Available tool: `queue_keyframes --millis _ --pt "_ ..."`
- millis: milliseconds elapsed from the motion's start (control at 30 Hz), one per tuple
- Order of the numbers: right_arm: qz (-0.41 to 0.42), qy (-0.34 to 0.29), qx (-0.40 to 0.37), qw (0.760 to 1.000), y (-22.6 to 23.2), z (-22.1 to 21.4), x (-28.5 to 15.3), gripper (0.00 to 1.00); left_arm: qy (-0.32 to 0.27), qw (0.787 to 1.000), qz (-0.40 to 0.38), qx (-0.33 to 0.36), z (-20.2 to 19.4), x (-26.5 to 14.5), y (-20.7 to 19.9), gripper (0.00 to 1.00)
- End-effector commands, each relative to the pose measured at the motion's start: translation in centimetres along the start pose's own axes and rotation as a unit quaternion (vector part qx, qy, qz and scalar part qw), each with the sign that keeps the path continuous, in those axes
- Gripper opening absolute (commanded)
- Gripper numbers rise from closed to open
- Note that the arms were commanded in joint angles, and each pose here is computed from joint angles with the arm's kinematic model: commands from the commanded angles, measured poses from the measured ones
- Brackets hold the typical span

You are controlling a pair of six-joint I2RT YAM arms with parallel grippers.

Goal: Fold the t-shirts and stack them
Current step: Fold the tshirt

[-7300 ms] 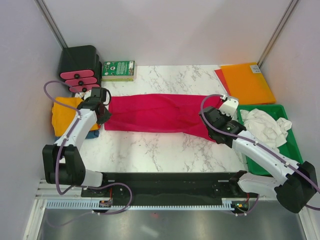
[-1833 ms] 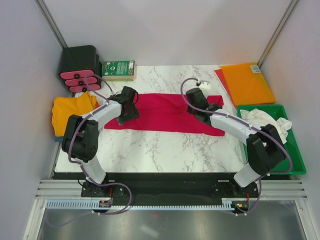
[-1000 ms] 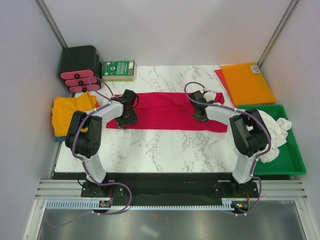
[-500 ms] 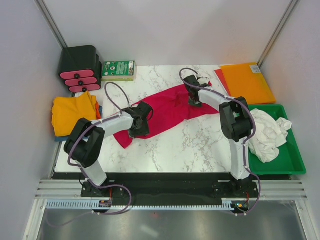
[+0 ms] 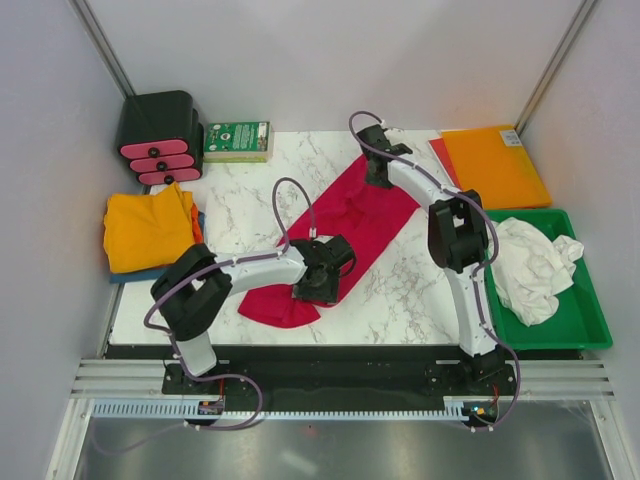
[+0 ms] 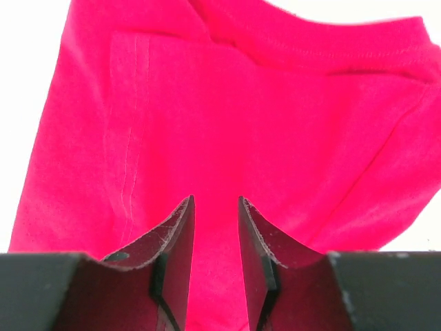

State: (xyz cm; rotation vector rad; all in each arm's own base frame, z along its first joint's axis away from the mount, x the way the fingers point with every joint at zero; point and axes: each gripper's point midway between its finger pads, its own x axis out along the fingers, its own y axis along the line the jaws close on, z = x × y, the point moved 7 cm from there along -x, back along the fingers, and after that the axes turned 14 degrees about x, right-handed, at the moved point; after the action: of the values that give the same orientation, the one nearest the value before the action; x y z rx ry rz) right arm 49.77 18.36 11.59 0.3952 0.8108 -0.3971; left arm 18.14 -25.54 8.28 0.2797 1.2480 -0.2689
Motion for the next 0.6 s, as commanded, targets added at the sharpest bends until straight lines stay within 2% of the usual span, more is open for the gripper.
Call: queue_keyframes --millis 0,100,167,233,333,433,567 --pt "0.068 -0.068 0.017 0.995 0.3 3.9 -6.7 0.42 -0.041 0.999 0.017 -0.01 0.3 -4.0 1.1 0.71" --pt "0.118 -0.077 0.013 0.99 0.2 3.4 -11.2 0.46 -0.124 0.992 0.007 -0.034 2.0 -8.2 2.2 0.75" --pt "0.142 -0.06 -0.005 0.988 0.3 1.4 -13.6 0.46 -0.166 0.985 0.0 -0.048 2.6 -10.7 2.9 0.75" --pt "0.131 -0.033 -0.017 0.991 -0.9 -1.7 -13.6 0.46 -0.189 0.98 0.015 -0.058 3.0 -11.6 3.8 0.76" --pt "0.135 0.002 -0.019 0.991 -2.6 -5.9 -14.7 0.45 -0.186 0.979 0.043 -0.072 3.0 -11.1 5.4 0.76" --pt "0.124 0.026 -0.014 0.992 -4.6 -9.3 -14.1 0.43 -0.138 0.981 0.088 -0.101 2.4 -8.2 8.3 0.75" --pt "0.087 0.02 -0.003 0.996 -6.8 -11.2 -12.6 0.42 -0.089 0.98 0.122 -0.127 2.0 -5.2 11.0 0.74"
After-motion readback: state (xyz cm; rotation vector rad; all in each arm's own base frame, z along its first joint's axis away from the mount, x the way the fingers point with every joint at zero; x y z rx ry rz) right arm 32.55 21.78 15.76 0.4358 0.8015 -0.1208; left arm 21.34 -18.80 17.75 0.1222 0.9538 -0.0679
